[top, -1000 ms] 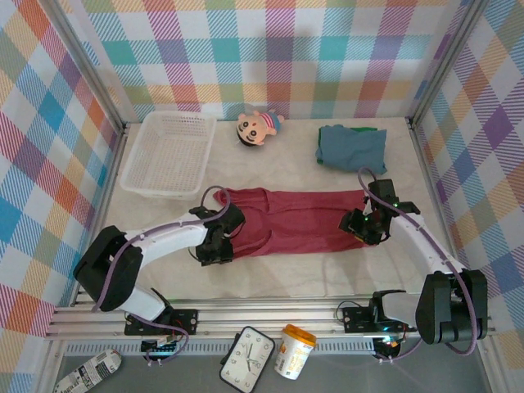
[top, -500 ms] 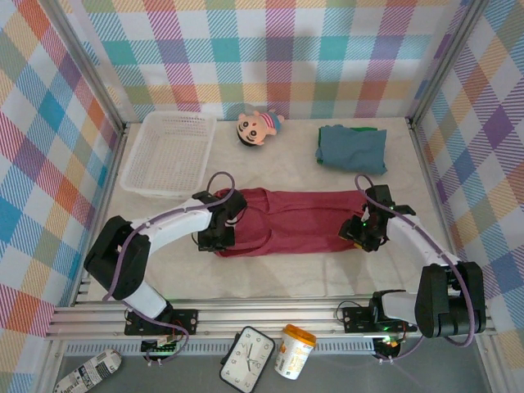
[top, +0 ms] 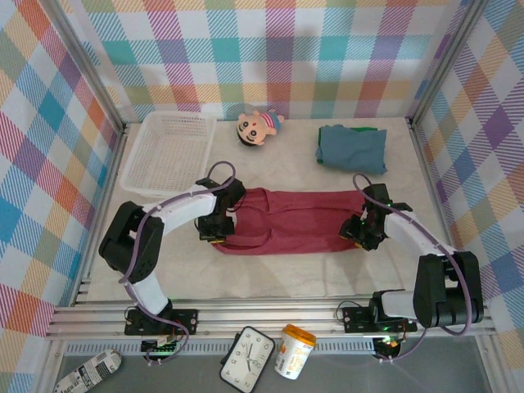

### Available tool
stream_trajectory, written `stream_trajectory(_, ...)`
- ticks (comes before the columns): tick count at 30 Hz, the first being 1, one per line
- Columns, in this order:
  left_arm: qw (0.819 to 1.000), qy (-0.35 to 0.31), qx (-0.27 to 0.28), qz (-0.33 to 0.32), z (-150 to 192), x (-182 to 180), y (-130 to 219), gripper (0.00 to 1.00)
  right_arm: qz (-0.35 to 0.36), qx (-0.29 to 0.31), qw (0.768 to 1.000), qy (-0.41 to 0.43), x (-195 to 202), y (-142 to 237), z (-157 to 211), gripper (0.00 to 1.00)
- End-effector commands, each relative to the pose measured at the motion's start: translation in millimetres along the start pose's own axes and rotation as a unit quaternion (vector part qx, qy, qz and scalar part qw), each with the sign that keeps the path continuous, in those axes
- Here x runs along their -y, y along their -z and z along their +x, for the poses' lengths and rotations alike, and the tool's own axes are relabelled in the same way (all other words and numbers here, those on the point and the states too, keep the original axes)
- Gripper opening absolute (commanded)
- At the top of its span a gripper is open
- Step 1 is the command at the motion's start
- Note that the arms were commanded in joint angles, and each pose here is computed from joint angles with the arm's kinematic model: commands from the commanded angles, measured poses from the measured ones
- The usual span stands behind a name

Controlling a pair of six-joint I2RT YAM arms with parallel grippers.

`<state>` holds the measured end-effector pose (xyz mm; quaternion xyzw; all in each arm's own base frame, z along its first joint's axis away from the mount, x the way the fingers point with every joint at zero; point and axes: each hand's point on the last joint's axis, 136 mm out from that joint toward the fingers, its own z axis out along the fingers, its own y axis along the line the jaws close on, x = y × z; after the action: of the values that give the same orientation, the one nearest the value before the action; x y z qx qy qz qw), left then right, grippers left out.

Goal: Fold and stack the tank tops

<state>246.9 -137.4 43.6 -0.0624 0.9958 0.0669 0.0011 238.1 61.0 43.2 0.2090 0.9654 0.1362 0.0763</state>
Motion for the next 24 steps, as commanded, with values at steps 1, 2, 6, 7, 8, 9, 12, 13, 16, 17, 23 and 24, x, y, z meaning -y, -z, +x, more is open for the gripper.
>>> stream_trajectory(1, 0.998, 0.006, 0.010, -0.064, -8.8, -22.0, 0.2, 0.10, 0.007, 0.021, 1.000, -0.005, -2.5, 3.1, -17.1, 0.52)
stream_trajectory(2, 0.998, 0.008, 0.011, -0.069, -9.8, -23.3, -0.7, 0.11, 0.008, 0.021, 1.000, -0.008, -2.2, 2.4, -19.0, 0.52)
stream_trajectory(6, 0.997, 0.017, 0.010, -0.077, -12.1, -23.5, -7.9, 0.13, 0.012, 0.020, 1.000, -0.008, 0.1, 1.4, -25.1, 0.53)
stream_trajectory(7, 0.996, 0.017, 0.005, -0.083, -11.1, -24.2, -12.3, 0.14, 0.013, 0.020, 1.000, -0.007, 0.9, 2.1, -26.5, 0.53)
stream_trajectory(8, 0.996, 0.016, 0.000, -0.086, -11.0, -24.1, -16.0, 0.15, 0.010, 0.023, 1.000, -0.004, 0.4, 4.0, -29.4, 0.53)
stream_trajectory(9, 0.996, 0.016, 0.000, -0.087, -11.8, -23.4, -17.9, 0.17, 0.008, 0.027, 1.000, 0.000, -0.2, 6.1, -32.0, 0.53)
stream_trajectory(12, 0.994, 0.009, 0.000, -0.109, -16.4, -26.3, -23.0, 0.28, 0.006, 0.050, 0.999, 0.016, -1.0, 17.7, -44.3, 0.59)
stream_trajectory(13, 0.994, 0.007, 0.003, -0.111, -19.1, -26.0, -21.3, 0.31, 0.005, 0.060, 0.998, 0.026, -1.9, 22.0, -48.4, 0.64)
stream_trajectory(16, 0.993, 0.002, 0.019, -0.113, -26.7, -26.1, -10.3, 0.41, 0.008, 0.090, 0.994, 0.054, -3.3, 35.0, -62.4, 0.72)
stream_trajectory(17, 0.993, -0.001, 0.024, -0.114, -27.8, -26.5, -5.4, 0.43, 0.011, 0.095, 0.993, 0.061, -2.4, 37.2, -66.5, 0.73)
stream_trajectory(23, 0.993, -0.010, 0.078, -0.085, -27.1, -21.7, 42.8, 0.52, 0.006, 0.112, 0.987, 0.112, -5.7, 39.2, -95.7, 0.73)
stream_trajectory(24, 0.993, -0.014, 0.089, -0.076, -25.4, -18.3, 52.1, 0.55, 0.008, 0.112, 0.987, 0.119, -5.4, 37.3, -100.7, 0.73)
